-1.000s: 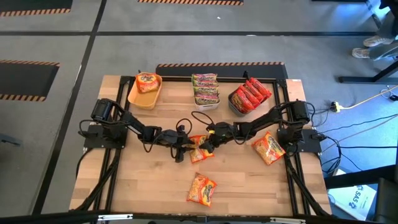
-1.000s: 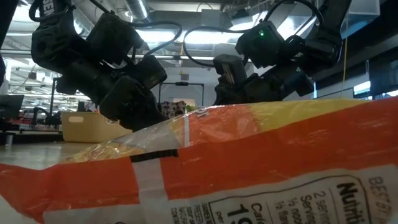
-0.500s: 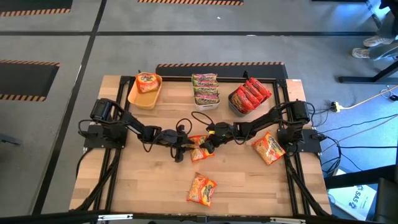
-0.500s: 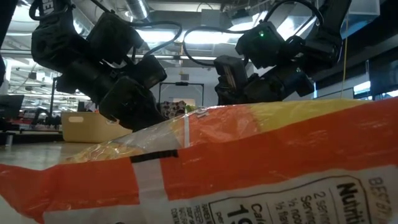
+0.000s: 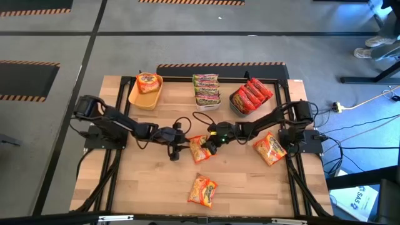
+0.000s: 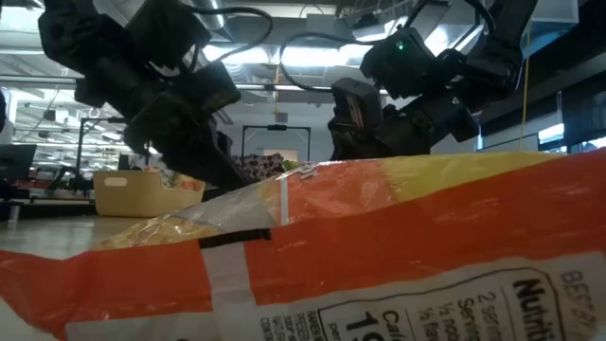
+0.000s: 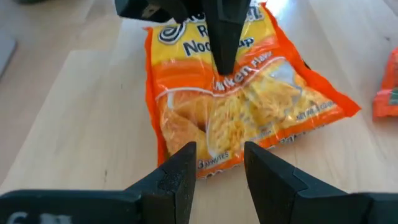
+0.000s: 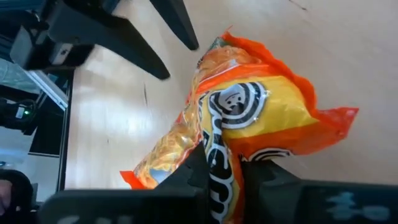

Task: Sort Maruchan noodles
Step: Put the orange noodle pack into the yellow bin

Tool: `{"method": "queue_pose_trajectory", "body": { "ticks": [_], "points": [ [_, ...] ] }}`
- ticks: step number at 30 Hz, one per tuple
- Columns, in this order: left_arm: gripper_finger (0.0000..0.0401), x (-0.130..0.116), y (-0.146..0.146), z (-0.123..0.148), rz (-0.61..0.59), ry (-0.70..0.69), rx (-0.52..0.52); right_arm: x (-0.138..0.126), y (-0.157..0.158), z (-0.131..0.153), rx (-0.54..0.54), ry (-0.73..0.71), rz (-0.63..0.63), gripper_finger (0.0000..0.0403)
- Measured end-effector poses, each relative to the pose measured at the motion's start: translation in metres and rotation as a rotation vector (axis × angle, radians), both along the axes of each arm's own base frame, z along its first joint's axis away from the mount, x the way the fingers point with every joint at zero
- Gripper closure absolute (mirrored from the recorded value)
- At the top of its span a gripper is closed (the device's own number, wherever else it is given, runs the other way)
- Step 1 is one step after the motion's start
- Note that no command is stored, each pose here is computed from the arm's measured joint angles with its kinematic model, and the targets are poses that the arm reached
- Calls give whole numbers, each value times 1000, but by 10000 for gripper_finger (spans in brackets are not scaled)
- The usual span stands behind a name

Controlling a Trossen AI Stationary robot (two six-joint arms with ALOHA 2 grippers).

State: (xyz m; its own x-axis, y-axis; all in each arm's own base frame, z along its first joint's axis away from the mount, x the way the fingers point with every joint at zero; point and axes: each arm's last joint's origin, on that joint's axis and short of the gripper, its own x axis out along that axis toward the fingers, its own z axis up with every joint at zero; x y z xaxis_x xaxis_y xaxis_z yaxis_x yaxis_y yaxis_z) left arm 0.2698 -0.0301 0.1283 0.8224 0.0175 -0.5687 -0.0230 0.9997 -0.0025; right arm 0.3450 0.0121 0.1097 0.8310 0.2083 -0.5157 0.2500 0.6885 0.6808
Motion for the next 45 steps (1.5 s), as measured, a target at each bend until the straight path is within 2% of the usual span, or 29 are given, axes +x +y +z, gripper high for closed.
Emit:
{"method": "queue_pose_trajectory", "body": {
  "ticks": [7,15,21,26,30,33,39,45],
  "points": [
    [273,0,0,10,-8,-44,8,6,0,17,-89,-23,65,373],
    [267,0,5,10,93,-56,37,22,0,46,-321,132,220,373],
    [222,5,9,16,57,-80,-40,31,-1,69,-496,210,338,373],
    [167,14,13,33,24,-127,-85,34,-2,84,-585,257,399,373],
    [136,14,20,41,52,-141,-82,35,0,89,-634,275,403,373],
    [122,14,25,41,46,-138,-122,37,4,92,-689,257,429,373],
    [121,18,27,29,16,-99,-151,40,6,97,-755,228,441,372],
    [122,18,26,27,-10,-94,-162,42,7,98,-762,205,434,372]
  ]
}}
